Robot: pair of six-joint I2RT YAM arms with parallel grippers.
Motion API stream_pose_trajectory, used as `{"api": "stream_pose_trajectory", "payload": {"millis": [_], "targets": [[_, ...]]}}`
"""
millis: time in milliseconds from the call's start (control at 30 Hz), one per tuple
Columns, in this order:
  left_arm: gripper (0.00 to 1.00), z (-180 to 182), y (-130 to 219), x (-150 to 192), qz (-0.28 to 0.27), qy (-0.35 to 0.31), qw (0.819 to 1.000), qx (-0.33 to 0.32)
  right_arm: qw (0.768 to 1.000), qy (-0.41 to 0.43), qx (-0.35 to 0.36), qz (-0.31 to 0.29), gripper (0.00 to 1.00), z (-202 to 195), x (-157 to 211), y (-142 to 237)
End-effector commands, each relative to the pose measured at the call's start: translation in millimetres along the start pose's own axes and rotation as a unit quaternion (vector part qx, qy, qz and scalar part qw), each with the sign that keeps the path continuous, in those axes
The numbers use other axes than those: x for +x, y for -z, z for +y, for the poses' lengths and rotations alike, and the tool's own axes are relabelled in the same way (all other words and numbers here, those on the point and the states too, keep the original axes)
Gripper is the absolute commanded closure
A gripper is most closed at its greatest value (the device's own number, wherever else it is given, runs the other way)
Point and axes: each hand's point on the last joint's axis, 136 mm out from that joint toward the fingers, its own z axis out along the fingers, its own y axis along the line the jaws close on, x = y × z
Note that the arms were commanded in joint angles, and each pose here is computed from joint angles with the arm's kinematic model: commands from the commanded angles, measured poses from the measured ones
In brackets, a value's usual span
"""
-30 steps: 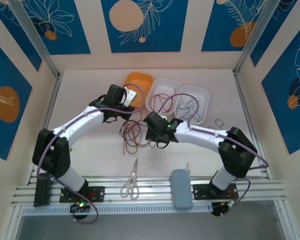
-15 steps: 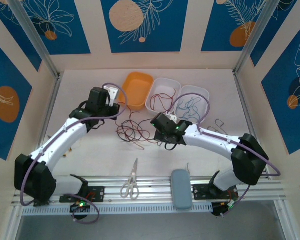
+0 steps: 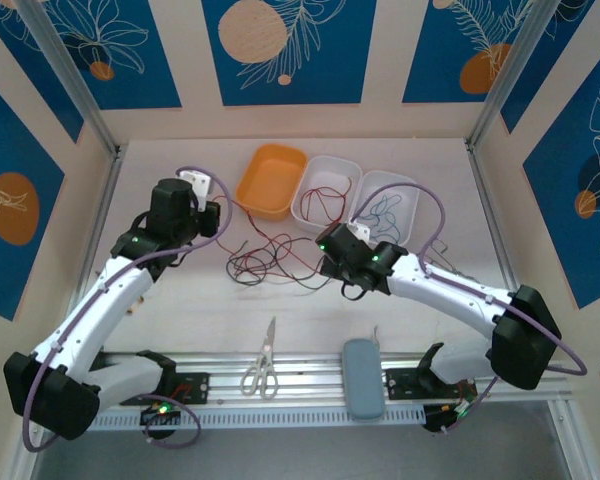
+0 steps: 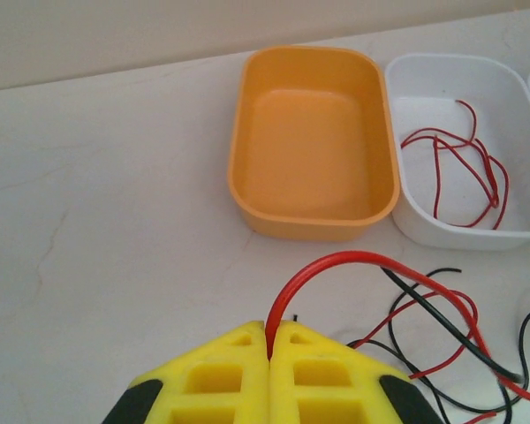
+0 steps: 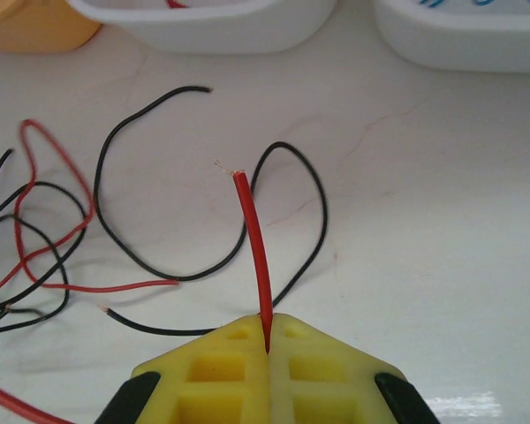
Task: Untangle the cables
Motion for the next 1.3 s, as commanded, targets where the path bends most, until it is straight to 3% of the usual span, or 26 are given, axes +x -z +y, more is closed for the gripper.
{"api": "stream_pose_trajectory", "payload": {"millis": [0, 767, 1033, 1267], "targets": [[1.00, 20.8, 10.2, 0.9, -0.006, 0.013, 0.999, -0.044, 0.999, -0.012, 0.037, -0.008, 1.00, -29.5, -0.5, 4.9], [1.00, 50.9, 49.8, -16.4, -0.043, 0.038, 0.993, -0.101, 0.996, -0.077, 0.050, -0.018, 1.00, -97.9, 0.7, 25.5], [1.00, 2.9, 60.6, -34.6, -0.064, 0.021, 0.997, 0.039, 0.991, 0.020, -0.135, 0.014, 0.98, -13.7, -4.7, 35.3], [1.00, -32.5, 67.7, -43.0, -0.068, 0.002, 0.988, 0.138, 0.973, 0.114, -0.201, 0.024, 0.64, 45.1, -3.9, 48.6]]}}
